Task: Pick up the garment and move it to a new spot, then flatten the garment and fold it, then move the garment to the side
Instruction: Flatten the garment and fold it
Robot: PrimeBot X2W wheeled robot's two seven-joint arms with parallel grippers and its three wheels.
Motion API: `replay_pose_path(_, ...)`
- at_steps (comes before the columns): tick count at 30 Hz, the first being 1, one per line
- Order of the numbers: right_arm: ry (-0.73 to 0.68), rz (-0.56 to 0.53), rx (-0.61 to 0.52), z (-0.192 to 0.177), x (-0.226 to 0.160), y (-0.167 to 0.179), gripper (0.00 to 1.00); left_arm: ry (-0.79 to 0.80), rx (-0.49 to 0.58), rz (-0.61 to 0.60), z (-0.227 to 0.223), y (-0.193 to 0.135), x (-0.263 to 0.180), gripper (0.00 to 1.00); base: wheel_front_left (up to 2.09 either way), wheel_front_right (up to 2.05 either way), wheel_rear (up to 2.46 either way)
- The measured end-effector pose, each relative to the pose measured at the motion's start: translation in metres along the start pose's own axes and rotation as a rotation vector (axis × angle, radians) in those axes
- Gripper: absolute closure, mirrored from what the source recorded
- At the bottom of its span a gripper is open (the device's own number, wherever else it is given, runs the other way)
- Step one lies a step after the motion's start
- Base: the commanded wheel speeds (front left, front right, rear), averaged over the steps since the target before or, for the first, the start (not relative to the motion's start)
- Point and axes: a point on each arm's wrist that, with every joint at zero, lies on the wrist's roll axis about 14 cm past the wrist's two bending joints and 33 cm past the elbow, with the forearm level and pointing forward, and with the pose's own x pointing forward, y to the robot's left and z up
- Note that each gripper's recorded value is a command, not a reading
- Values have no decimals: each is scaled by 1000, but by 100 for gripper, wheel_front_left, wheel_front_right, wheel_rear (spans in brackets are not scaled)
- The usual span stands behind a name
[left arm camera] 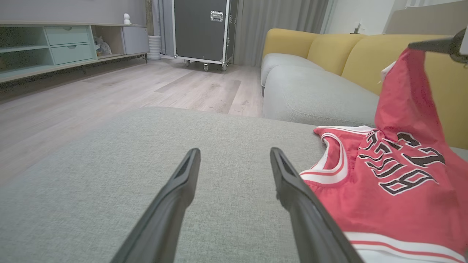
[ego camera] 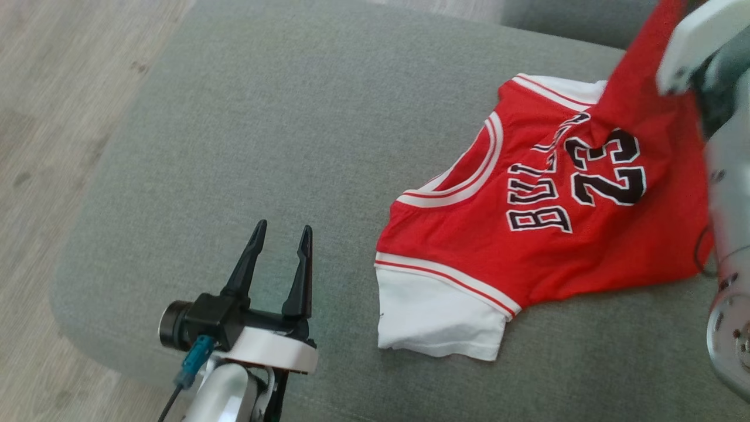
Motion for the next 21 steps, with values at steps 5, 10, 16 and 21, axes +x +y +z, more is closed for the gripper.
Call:
replay_pose_path(5,114,47,-26,-46,0,12,0,0,9,8,1,1,5,0,0,0,0)
replay_pose_path(10,65,32,-24,-46,-13,-1,0,-13,3,-22,4,-8,11,0,0,0,0)
replay_pose_path(16,-108,-14,23,-18,-38,-18,0,-48,4,-65,14,-21,22,0,0,0,0)
replay_pose_path(21,-189,-80,110,-15,-72,-36,0,-86,5,-121,25,-38,26,0,0,0,0)
